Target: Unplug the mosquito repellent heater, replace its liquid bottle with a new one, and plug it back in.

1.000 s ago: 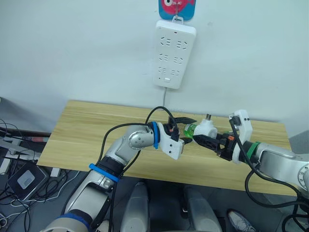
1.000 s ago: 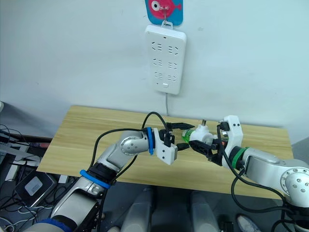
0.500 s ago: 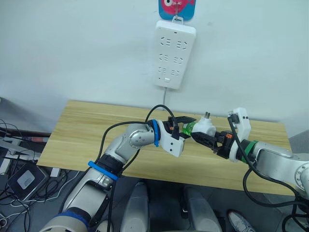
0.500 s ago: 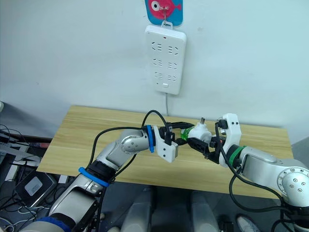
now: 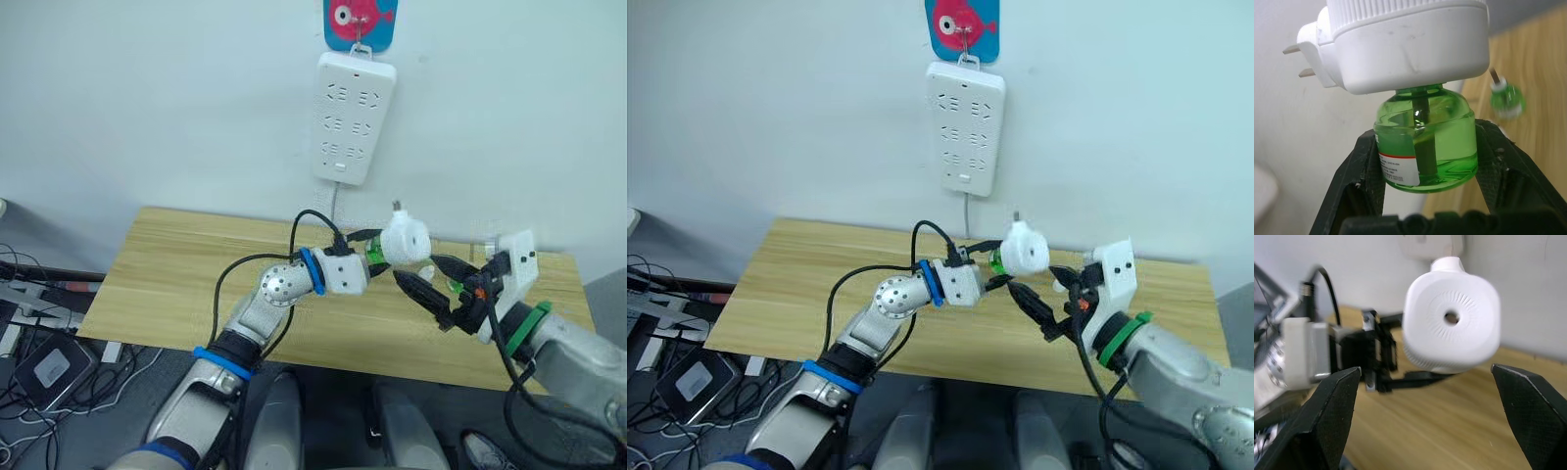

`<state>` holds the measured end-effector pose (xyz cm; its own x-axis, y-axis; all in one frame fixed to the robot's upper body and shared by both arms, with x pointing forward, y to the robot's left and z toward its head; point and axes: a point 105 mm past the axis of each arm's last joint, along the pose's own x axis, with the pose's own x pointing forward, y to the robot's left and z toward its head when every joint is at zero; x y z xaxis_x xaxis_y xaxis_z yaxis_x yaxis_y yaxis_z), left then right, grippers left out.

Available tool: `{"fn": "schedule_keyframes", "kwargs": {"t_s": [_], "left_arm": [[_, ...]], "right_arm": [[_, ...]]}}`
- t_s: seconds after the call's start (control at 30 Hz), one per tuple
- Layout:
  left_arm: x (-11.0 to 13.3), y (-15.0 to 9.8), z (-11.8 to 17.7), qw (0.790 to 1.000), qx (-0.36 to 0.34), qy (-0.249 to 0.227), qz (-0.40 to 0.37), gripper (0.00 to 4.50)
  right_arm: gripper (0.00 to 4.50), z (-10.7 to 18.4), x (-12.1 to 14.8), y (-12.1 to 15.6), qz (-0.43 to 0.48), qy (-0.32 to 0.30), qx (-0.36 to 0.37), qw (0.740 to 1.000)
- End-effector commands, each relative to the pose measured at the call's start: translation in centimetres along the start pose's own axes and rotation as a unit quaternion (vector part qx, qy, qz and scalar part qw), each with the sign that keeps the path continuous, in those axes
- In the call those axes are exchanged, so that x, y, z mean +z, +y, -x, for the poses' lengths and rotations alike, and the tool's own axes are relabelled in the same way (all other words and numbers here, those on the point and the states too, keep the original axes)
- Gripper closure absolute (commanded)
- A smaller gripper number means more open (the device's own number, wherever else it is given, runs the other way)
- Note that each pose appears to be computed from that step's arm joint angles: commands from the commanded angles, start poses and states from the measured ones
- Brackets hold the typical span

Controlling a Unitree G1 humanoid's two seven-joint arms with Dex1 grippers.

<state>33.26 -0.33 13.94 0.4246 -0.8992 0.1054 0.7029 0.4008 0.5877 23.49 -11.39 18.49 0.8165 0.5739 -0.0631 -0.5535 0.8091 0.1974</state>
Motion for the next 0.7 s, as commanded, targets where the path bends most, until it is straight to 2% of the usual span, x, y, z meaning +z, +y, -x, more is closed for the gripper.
{"fn": "schedule_keyframes", "kwargs": {"t_s": [0.03,0.2,0.37,0.7], "left_arm": [[2.2,0.8,-0.3,0.994,0.027,-0.057,0.092,2.26],[3.5,0.3,-0.6,0.984,0.018,-0.088,0.156,2.26],[4.3,-0.4,-0.7,0.974,-0.010,-0.101,0.202,2.26],[4.1,-0.8,-0.6,0.978,-0.027,-0.090,0.186,2.26]], "right_arm": [[0.05,-0.3,1.4,0.7,0.020,-0.063,-0.007,0.998],[0.05,-1.5,1.9,0.5,0.033,-0.108,-0.036,0.993],[0.05,-2.2,2.3,0.9,0.039,-0.130,-0.032,0.990],[0.05,-2.9,2.8,0.6,0.053,-0.144,-0.032,0.988]]}}
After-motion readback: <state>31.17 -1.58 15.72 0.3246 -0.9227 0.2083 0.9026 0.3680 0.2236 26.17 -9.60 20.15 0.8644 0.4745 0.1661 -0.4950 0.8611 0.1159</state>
